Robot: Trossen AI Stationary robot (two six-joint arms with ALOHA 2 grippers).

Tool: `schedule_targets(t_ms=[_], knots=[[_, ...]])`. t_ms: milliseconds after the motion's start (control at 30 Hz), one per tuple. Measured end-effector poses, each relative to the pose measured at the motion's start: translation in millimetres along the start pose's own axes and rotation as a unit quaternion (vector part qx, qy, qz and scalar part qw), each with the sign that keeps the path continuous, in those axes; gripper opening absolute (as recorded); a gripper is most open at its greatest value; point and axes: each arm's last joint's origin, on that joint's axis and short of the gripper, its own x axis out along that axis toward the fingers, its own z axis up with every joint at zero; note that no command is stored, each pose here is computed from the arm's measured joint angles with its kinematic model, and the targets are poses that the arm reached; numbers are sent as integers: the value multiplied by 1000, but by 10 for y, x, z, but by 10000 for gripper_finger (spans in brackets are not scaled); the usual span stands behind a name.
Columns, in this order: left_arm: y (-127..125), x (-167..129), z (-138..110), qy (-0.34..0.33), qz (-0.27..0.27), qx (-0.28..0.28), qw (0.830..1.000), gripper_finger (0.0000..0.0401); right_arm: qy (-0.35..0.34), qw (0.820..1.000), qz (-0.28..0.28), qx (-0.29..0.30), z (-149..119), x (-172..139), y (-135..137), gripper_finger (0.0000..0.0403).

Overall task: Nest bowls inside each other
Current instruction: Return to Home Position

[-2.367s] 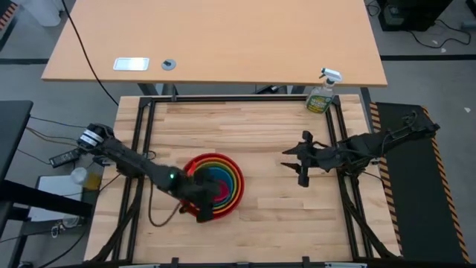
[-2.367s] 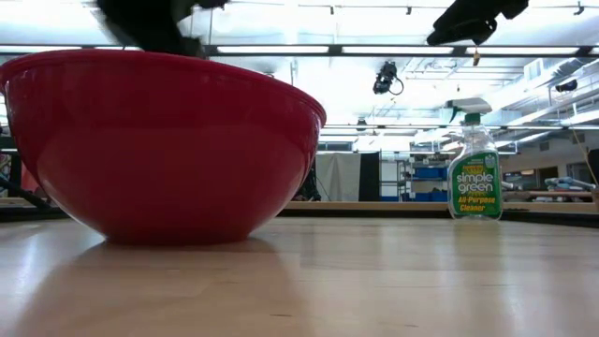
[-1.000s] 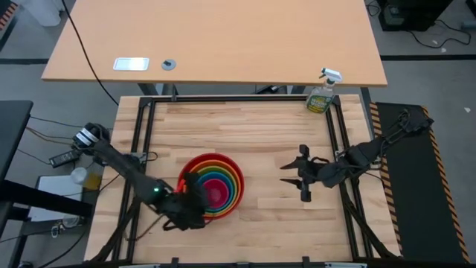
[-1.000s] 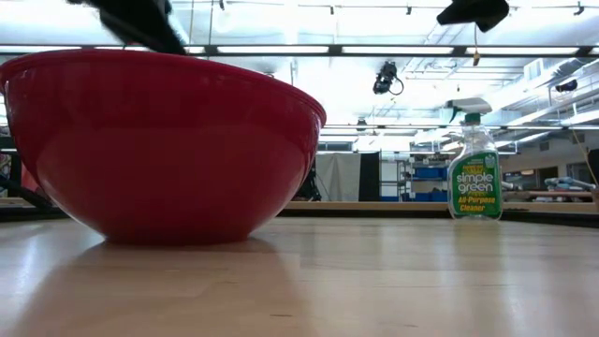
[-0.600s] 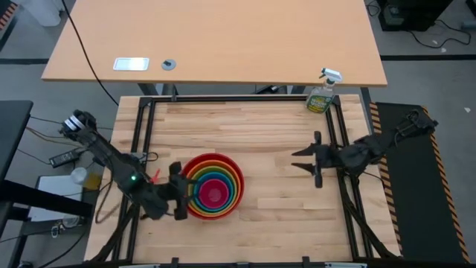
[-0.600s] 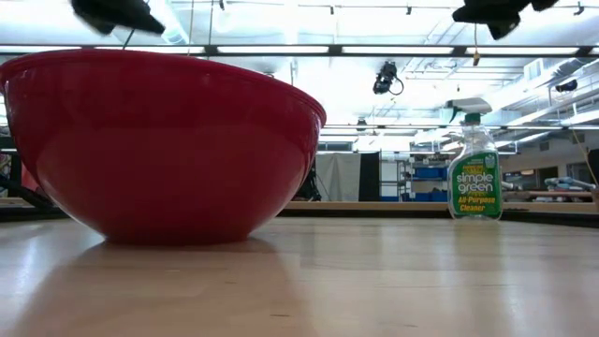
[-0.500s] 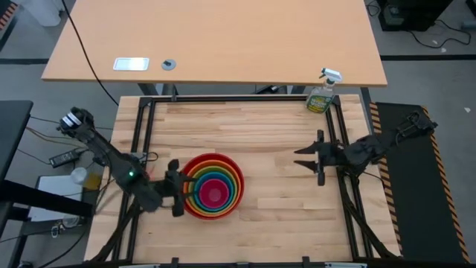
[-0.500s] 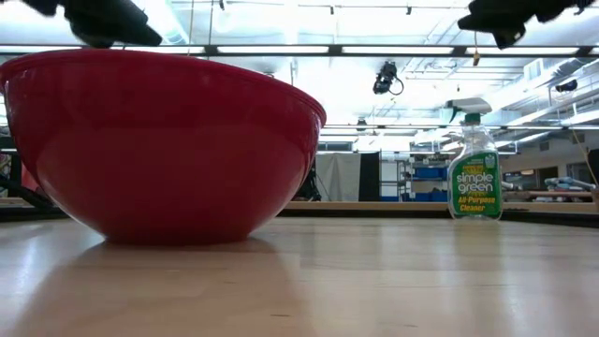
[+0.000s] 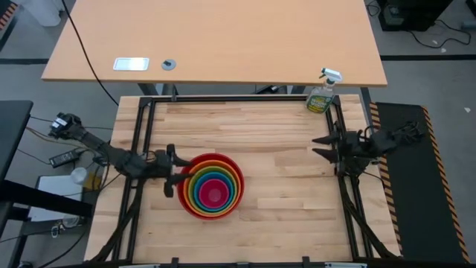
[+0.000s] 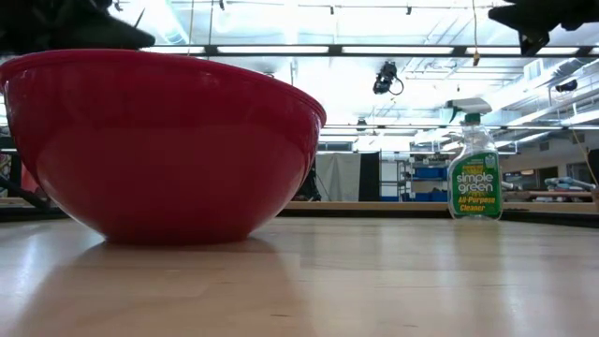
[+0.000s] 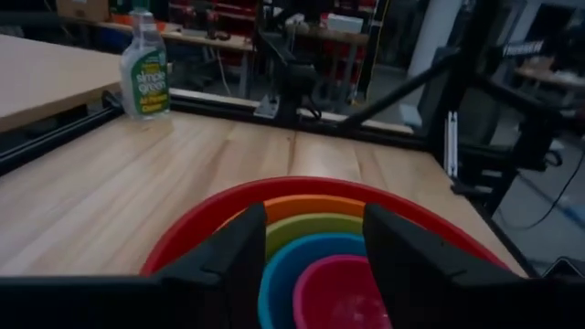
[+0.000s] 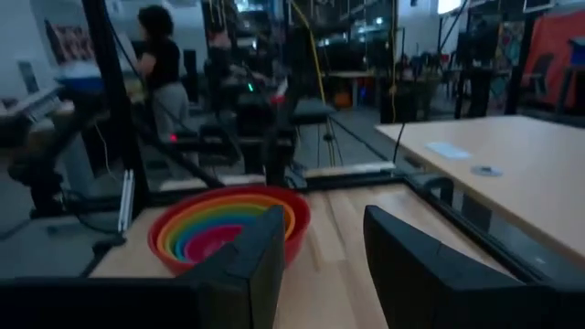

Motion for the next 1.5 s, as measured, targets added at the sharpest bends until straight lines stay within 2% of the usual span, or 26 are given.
schedule_targets(t_ms=[267,467,667,933,1133,1333,1500], knots=[[191,-98,-153,-27,1,-17,999,188,-34,999,10,-16,-176,-48,-33,158],[213,-124,-272,-12,-3,5,1000,188,-60,998,4,-22,-398,16,-19,158],[221,-131,-394,3,-39,-6,999,188,-62,997,-8,-37,-575,90,-9,158],[217,-131,-370,-8,-44,-14,999,188,-51,999,-11,9,-713,132,-7,158],[216,-131,-364,-9,-45,-45,998,188,-65,998,-15,18,-897,183,5,158],[216,-129,-369,-7,-44,-52,998,188,-74,997,-22,31,-895,185,2,158],[217,-129,-368,-7,-43,-75,996,188,-123,991,-24,49,-791,164,-5,158]])
